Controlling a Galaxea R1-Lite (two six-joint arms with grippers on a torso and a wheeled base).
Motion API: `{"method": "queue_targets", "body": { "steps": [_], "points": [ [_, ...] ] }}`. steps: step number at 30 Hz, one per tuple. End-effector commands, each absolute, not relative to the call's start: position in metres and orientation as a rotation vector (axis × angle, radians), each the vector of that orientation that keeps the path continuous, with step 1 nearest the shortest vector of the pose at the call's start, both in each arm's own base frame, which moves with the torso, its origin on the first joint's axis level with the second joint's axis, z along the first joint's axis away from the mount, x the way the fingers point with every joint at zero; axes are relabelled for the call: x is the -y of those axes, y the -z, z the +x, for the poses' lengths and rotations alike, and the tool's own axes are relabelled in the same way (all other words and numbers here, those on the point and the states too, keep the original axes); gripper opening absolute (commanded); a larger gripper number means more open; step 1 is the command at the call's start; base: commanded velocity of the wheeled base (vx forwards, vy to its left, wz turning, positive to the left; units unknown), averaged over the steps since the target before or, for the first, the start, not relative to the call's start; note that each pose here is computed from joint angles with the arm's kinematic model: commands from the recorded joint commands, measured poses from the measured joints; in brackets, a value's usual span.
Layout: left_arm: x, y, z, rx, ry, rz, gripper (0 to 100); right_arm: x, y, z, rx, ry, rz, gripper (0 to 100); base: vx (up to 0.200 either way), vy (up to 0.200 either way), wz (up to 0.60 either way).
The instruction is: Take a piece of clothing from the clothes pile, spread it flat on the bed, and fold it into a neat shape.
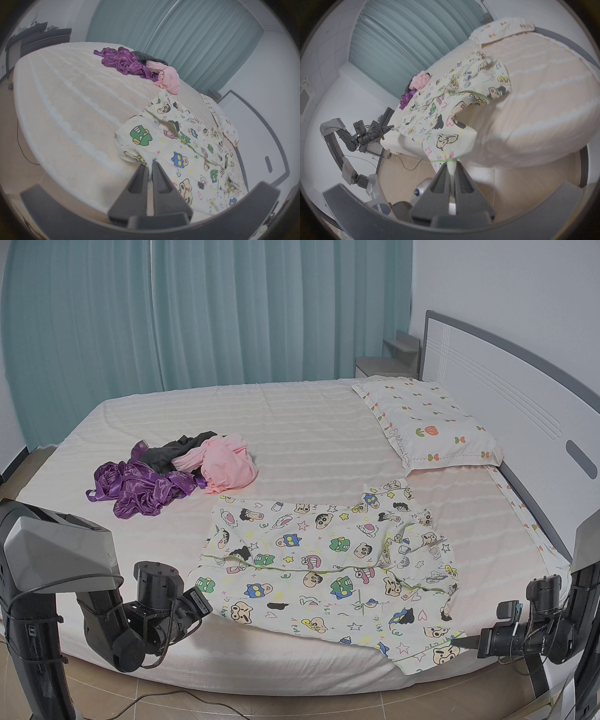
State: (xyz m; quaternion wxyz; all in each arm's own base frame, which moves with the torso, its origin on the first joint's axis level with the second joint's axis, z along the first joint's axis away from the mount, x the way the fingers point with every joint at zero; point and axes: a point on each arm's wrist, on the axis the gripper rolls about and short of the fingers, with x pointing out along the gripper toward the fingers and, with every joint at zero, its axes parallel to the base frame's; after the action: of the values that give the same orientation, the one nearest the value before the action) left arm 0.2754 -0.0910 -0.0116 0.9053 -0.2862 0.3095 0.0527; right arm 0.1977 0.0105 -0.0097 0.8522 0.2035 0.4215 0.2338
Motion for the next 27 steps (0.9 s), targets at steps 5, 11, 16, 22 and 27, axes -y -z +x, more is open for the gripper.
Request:
{"method": "queue_targets", "body": {
  "steps": [5, 11, 16, 22, 27],
  "points": [
    [0.084, 0.022, 0.248, -0.751, -0.095, -0.427, 0, -0.01, -0.01, 0.171, -0.937, -0.534, 0.331, 0, 0.0, 0.0, 0.0],
    [0.087, 0.029, 0.235, -0.841, -0.085, -0.35, 0, -0.01, -0.01, 0.163, -0.989, -0.532, 0.327, 0, 0.0, 0.0, 0.0],
    [0.09, 0.03, 0.232, -0.862, -0.074, -0.329, 0, -0.01, -0.01, 0.16, -1.006, -0.54, 0.312, 0, 0.0, 0.0, 0.0],
    [0.089, 0.03, 0.23, -0.877, -0.076, -0.322, 0, -0.01, -0.011, 0.155, -1.035, -0.544, 0.306, 0, 0.0, 0.0, 0.0],
    [0.088, 0.027, 0.225, -0.927, -0.069, -0.315, 0, -0.01, -0.011, 0.149, -1.067, -0.562, 0.284, 0, 0.0, 0.0, 0.0]
  ]
}}
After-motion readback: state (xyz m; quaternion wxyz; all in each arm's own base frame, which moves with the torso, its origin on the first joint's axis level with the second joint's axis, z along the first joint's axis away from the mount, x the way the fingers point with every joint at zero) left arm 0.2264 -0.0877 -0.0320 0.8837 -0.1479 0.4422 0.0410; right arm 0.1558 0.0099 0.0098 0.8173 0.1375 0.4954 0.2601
